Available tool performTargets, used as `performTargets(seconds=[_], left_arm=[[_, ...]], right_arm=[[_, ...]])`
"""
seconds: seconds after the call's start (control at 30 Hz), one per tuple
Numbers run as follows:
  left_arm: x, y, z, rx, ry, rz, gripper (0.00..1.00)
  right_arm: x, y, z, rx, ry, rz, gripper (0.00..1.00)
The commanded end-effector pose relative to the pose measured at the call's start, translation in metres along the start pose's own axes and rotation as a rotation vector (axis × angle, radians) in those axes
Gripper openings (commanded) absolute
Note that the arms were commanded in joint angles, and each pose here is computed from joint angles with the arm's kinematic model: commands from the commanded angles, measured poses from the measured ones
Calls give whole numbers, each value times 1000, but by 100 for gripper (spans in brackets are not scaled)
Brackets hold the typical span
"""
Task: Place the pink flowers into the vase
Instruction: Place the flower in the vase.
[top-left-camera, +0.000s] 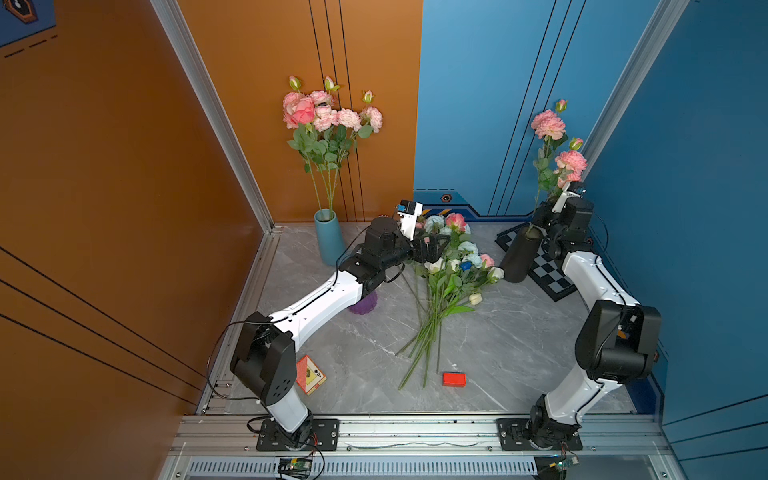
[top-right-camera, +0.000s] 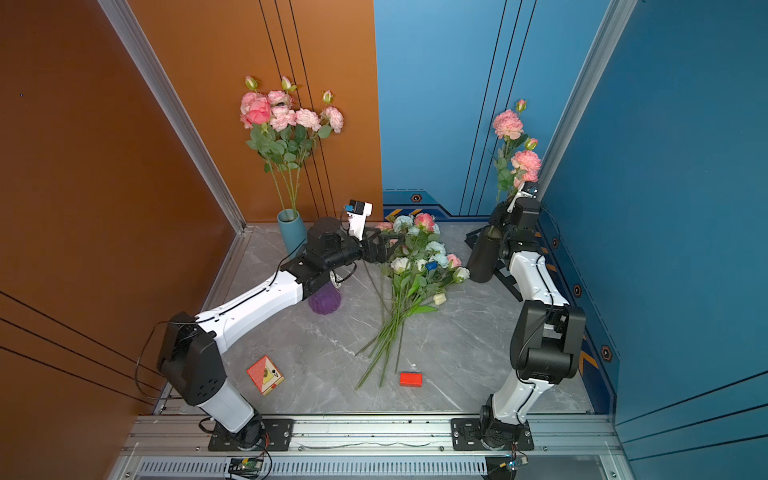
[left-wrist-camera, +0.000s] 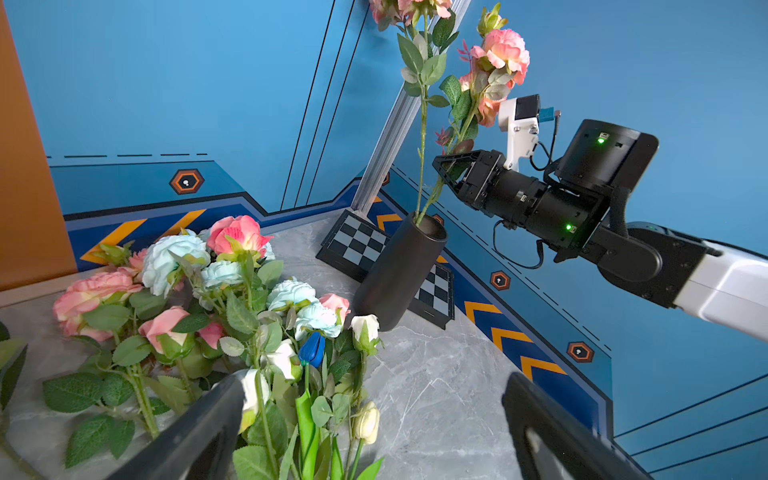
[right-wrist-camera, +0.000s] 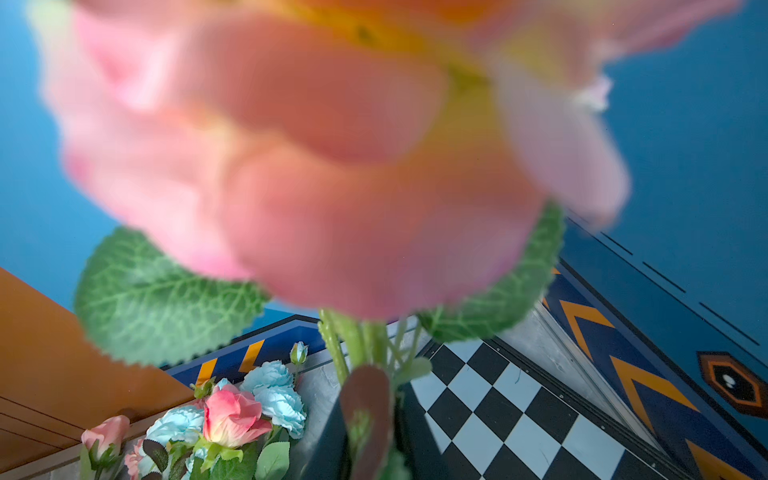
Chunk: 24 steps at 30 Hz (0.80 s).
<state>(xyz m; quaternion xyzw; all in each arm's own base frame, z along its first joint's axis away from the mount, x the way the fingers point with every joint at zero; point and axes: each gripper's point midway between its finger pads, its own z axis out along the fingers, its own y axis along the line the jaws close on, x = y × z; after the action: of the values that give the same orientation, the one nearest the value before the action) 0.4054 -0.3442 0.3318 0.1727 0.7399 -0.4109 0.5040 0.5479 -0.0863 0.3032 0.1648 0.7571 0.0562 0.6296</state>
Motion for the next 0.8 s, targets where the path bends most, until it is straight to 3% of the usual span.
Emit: performTargets(seconds=[0.0, 0.53, 0.77], left_arm=[[-8, -9, -2, 34, 19, -11, 99], [0, -15, -12, -31, 48, 158, 99], [9, -24, -9, -1, 74, 156, 99]], right_arm=[[12, 7, 3, -26, 33, 13, 21], [9, 10, -3, -29, 27, 13, 44], [1, 11, -12, -20, 12, 8, 65]])
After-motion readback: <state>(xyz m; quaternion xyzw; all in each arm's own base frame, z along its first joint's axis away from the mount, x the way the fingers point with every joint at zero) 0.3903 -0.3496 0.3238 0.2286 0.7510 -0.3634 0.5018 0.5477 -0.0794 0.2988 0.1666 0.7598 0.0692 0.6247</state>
